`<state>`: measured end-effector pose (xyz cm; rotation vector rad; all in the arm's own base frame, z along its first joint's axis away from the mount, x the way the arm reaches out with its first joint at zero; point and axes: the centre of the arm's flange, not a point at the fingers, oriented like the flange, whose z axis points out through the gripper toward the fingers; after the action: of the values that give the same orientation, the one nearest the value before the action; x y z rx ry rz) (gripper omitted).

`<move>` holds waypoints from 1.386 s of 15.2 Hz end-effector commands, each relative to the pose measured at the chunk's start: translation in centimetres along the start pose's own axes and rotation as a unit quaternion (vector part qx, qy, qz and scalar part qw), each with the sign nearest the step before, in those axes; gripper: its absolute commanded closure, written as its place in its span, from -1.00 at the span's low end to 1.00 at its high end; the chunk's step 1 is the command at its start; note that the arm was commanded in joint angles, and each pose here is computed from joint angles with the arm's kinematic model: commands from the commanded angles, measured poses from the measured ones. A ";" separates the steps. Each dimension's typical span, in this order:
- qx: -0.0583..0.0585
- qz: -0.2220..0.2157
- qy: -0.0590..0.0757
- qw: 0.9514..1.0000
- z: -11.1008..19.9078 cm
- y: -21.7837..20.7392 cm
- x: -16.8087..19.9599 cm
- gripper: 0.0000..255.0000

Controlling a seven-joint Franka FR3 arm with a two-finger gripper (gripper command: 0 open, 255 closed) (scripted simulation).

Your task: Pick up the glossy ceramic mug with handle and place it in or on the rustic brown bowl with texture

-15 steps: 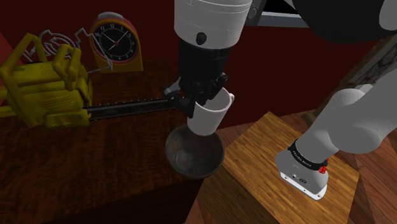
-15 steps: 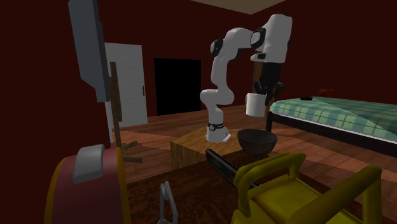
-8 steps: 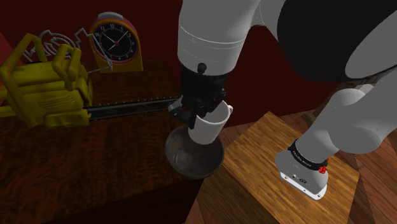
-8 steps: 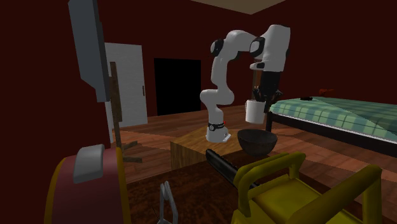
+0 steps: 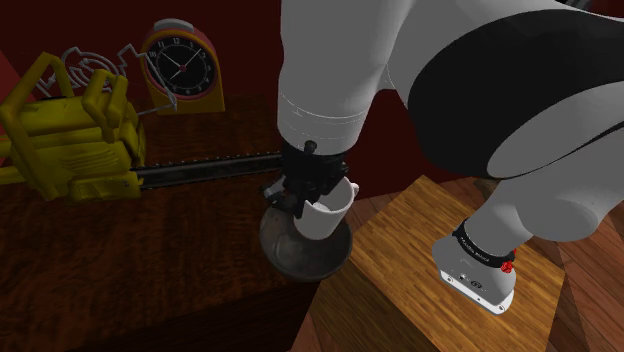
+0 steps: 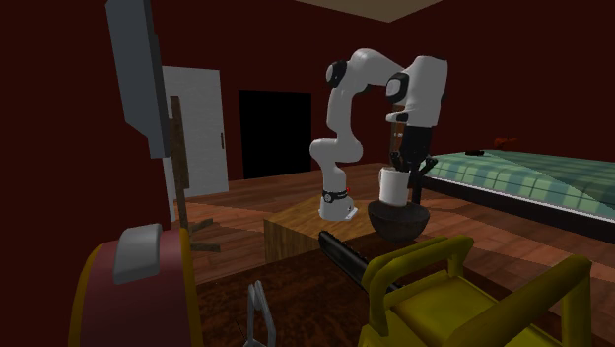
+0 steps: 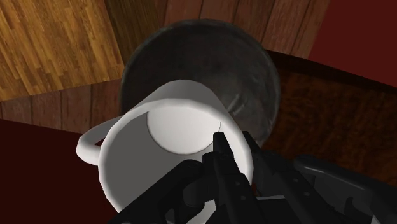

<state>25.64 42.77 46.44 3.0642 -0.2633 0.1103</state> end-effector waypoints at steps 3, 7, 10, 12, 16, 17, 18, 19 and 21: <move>0.000 0.000 0.000 1.000 1.5 -0.2 -0.1 1.00; 0.000 0.000 0.000 1.000 1.5 -0.2 -0.1 1.00; 0.000 0.000 0.000 1.000 1.5 -0.2 -0.1 -1.00; 0.000 0.000 0.000 1.000 1.5 -0.2 -0.1 -1.00; 0.000 0.000 0.000 1.000 0.2 -0.2 -0.1 -1.00; 0.000 0.000 0.000 1.000 -1.1 -0.2 -0.1 -1.00; 0.000 0.000 0.000 1.000 -2.5 -0.2 -0.1 -1.00; 0.000 0.000 0.000 1.000 -3.5 -0.2 -0.1 -1.00; 0.000 0.000 0.000 1.000 -3.5 -0.2 -0.1 -1.00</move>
<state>25.40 43.23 49.69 3.0655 -0.2635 0.1119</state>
